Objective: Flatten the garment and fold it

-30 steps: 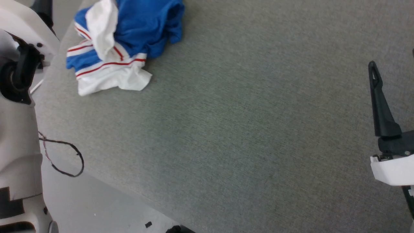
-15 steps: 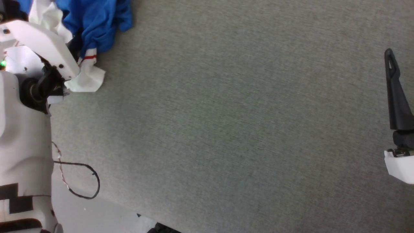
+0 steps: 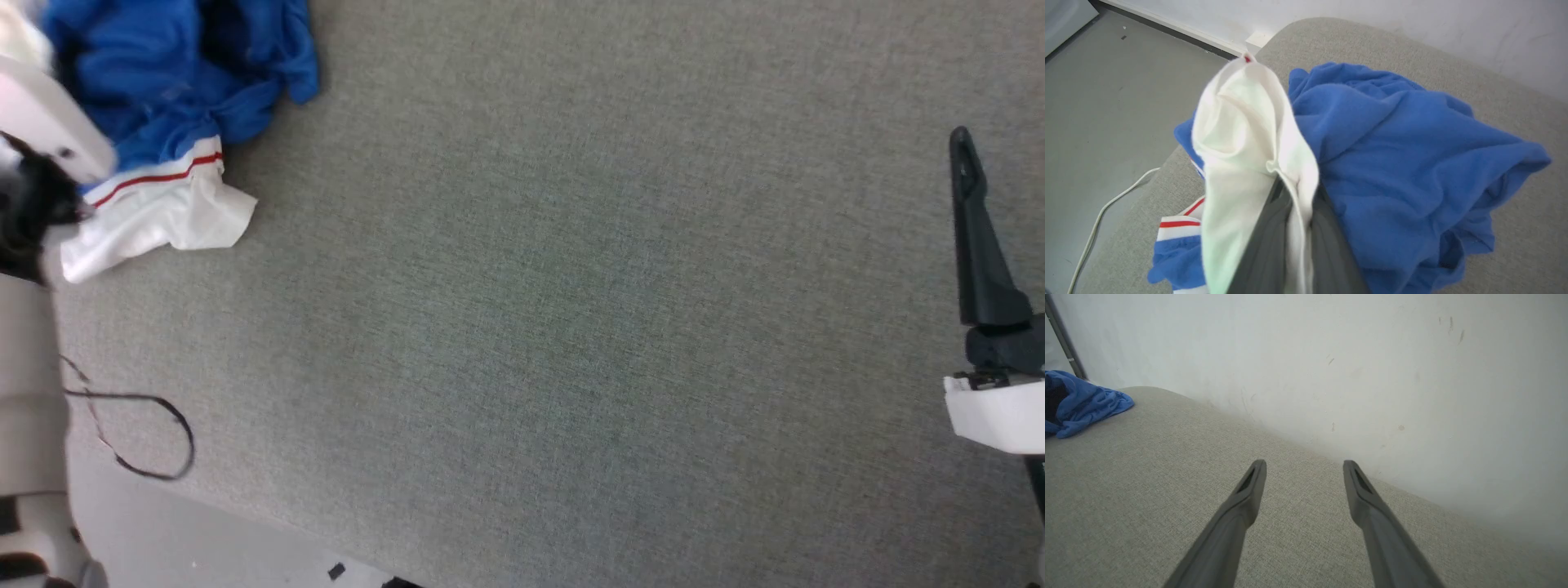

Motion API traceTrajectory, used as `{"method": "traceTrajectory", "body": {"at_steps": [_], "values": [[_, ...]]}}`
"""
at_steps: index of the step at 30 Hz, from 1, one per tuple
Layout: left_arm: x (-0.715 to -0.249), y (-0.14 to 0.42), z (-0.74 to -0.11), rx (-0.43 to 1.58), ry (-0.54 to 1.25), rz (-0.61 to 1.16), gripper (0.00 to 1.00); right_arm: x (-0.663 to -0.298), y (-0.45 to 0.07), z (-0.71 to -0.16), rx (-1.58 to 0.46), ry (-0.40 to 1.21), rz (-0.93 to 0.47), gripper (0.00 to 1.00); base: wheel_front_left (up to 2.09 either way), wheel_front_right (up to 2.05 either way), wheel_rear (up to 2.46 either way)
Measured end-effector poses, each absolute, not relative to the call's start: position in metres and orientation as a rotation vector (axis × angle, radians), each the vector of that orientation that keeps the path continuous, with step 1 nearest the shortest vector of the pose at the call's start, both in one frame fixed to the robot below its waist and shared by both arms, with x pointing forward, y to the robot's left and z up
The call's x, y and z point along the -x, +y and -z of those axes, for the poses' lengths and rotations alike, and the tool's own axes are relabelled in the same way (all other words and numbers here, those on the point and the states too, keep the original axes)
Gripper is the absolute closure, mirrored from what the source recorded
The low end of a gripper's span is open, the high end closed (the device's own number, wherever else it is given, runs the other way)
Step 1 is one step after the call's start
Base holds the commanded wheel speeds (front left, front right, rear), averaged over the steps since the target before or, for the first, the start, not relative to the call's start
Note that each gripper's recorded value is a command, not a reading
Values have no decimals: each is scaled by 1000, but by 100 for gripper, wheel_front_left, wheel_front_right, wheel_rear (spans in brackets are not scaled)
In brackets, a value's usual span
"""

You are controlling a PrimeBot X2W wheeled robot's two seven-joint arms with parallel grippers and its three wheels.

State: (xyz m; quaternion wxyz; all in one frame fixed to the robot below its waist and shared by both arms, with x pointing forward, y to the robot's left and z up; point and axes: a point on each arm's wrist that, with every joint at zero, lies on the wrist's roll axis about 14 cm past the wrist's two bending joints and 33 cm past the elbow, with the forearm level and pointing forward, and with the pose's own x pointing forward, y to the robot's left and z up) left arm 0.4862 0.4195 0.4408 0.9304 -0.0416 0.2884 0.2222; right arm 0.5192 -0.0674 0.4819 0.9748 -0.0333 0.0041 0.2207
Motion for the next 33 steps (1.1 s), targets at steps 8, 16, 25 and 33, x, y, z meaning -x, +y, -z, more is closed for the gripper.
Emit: {"method": "traceTrajectory", "body": {"at_steps": [8, 16, 25, 33], "values": [[-516, 418, -558, 49, 277, -407, 100, -507, -71, -513, 23, -64, -397, 0, 0, 0, 0], [-526, 378, -702, 77, -56, -298, 100, -483, -79, -541, -16, -122, -354, 0, 0, 0, 0], [-514, 290, -806, 136, -226, -78, 100, -450, -115, -570, -8, -185, -250, 0, 0, 0, 0], [-507, 164, -825, 131, -214, 234, 100, -423, -162, -596, -6, -243, -124, 0, 0, 0, 0]]}}
